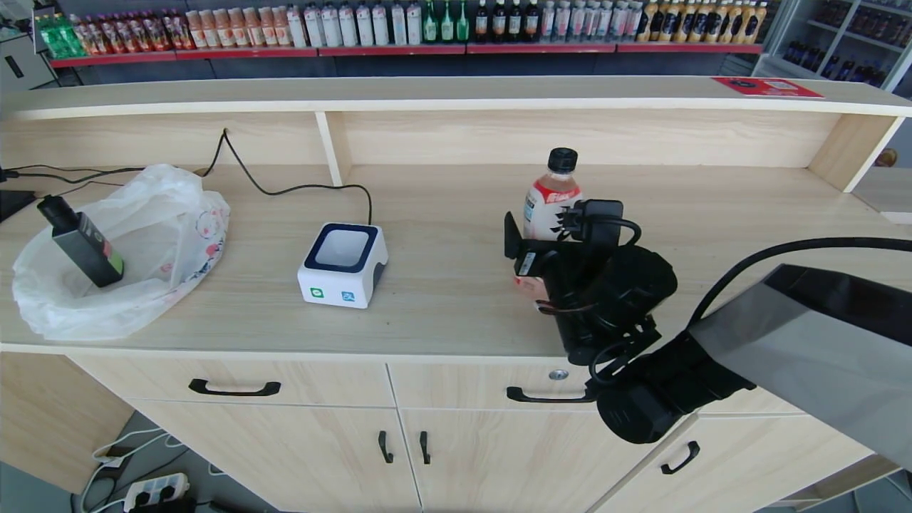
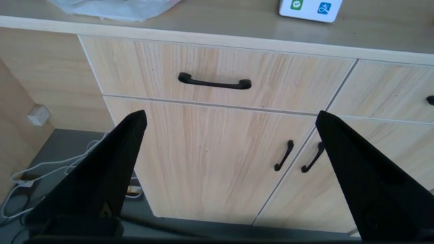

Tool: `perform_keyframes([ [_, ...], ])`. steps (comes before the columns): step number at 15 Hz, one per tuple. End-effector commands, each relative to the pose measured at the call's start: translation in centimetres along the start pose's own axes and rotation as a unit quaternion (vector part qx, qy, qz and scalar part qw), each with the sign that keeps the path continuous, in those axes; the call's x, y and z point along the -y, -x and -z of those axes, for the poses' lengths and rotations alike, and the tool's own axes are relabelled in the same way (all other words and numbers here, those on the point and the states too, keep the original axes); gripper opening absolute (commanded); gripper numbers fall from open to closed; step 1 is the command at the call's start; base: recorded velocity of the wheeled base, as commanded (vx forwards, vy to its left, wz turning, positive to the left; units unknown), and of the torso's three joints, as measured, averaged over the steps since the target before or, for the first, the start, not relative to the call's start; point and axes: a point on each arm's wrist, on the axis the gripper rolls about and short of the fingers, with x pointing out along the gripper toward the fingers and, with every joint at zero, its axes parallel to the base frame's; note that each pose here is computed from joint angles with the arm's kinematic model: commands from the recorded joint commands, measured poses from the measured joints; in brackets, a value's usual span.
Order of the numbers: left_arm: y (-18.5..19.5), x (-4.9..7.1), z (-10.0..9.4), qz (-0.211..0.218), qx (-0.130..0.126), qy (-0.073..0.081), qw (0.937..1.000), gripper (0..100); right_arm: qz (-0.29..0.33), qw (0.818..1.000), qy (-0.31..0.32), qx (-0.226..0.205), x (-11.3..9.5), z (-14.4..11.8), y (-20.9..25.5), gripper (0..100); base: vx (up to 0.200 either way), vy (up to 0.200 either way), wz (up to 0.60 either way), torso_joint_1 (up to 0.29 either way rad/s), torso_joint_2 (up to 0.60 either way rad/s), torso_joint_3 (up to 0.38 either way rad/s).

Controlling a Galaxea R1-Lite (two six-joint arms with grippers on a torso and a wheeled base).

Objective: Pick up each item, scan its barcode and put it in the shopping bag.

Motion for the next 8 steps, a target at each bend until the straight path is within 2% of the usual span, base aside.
perform_keyframes([
  [1, 0.00, 0.00, 0.00, 0.000, 0.000, 0.000, 1.0000, 100, 0.000, 1.000, -0.001, -0.001, 0.04, 0.04, 0.09, 100, 0.000, 0.000, 0.00, 0.000, 0.00, 0.000],
  [2, 0.00, 0.00, 0.00, 0.000, 0.000, 0.000, 1.0000, 100, 0.000, 1.000, -0.002, -0.001, 0.05, -0.03, 0.08, 0, 0.000, 0.000, 0.00, 0.000, 0.00, 0.000],
  [8, 0.00, 0.00, 0.00, 0.000, 0.000, 0.000, 1.0000, 100, -0.001, 1.000, -0.009, 0.003, 0.03, -0.41, 0.11, 0, 0.000, 0.000, 0.00, 0.000, 0.00, 0.000],
])
